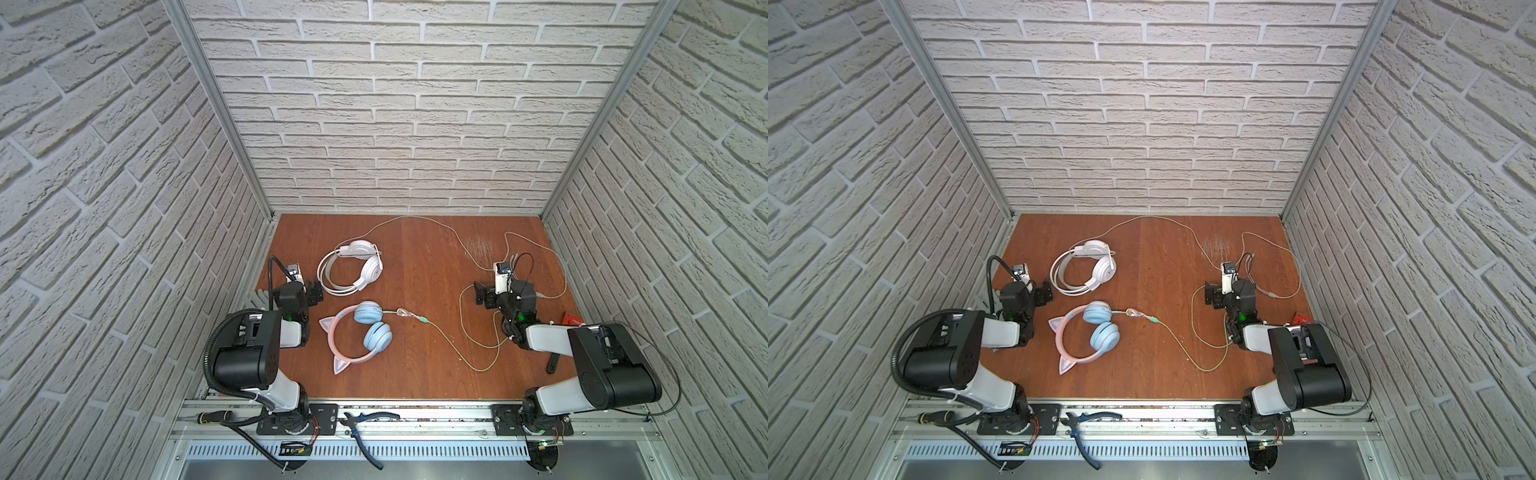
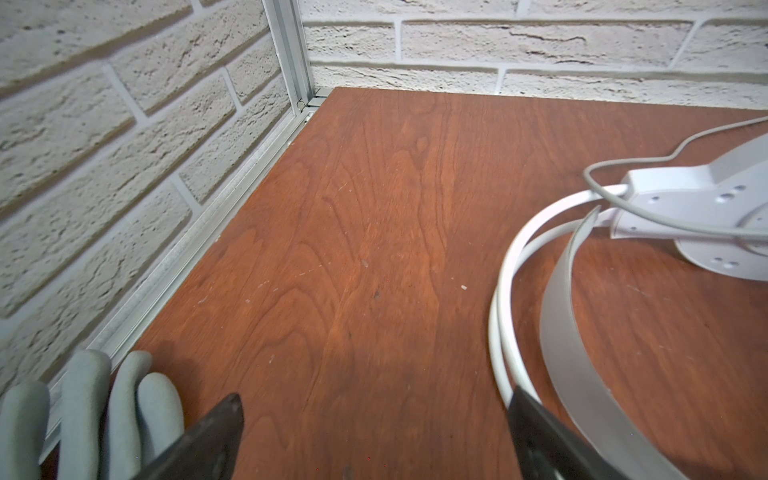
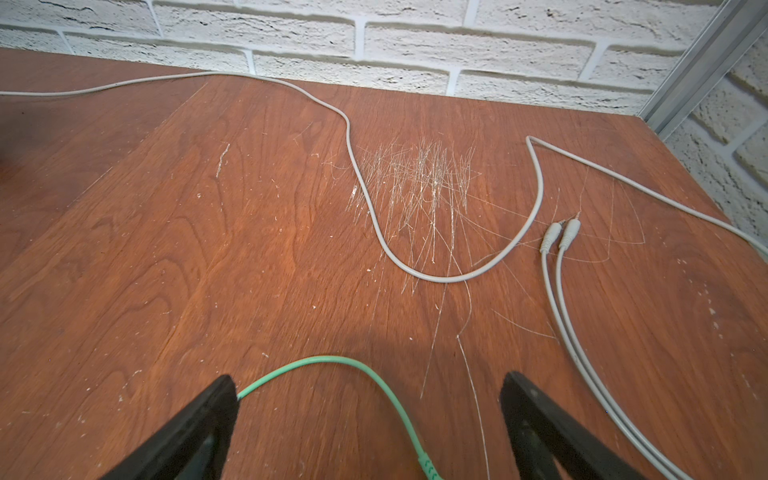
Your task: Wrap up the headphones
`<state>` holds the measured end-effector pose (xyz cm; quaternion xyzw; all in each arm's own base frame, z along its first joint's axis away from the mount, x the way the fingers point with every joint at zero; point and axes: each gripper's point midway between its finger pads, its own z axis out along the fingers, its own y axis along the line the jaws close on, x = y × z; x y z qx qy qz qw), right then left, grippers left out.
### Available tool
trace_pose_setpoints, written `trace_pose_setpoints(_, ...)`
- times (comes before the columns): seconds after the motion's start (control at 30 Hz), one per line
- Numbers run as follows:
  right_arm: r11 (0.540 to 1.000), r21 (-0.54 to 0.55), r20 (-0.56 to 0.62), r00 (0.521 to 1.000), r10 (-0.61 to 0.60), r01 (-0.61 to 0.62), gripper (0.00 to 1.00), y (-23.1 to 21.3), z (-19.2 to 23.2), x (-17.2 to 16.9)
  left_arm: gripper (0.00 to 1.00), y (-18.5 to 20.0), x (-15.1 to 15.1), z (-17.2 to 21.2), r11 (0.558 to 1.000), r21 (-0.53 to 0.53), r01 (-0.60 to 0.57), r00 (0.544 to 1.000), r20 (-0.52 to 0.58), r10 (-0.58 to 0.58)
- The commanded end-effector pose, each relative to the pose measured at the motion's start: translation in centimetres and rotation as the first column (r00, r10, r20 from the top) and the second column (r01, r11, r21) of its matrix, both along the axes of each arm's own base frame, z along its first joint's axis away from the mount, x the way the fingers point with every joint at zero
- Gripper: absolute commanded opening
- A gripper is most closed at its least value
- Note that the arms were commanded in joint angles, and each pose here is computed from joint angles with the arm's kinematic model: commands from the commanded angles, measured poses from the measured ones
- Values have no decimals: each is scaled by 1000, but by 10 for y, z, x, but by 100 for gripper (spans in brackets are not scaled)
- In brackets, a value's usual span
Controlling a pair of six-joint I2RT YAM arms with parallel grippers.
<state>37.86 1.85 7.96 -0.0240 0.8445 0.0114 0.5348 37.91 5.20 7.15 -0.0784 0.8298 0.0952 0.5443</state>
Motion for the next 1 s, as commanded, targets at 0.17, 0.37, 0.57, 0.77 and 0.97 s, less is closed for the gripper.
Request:
trace_pose_setpoints(0.17, 1000, 3, 52, 999, -1, 0, 100, -1, 14, 8, 98, 4, 12, 20, 1000, 19, -8, 997, 71, 6)
trace_pose_setpoints(0.37, 1000, -2, 71, 997, 18, -18, 100, 2, 19, 8, 98, -3, 11, 32, 999, 41, 13, 997, 81, -16)
trace_pose_setpoints(0.57, 1000, -8, 70, 997, 22, -22, 100, 2, 43, 5, 98, -17, 6, 75, 994, 99, 42, 994, 94, -52)
trace_pose_setpoints(0.77, 999, 8, 65, 997, -33, 33, 100, -6, 83, -2, 98, -18, -7, 134, 1000, -11, 12, 993, 121, -11)
trace_pose_setpoints(0.97, 997, 48, -17, 998, -64, 65, 99, -7, 111, -14, 98, -29, -38, 154, 976, -212, -40, 998, -52, 29)
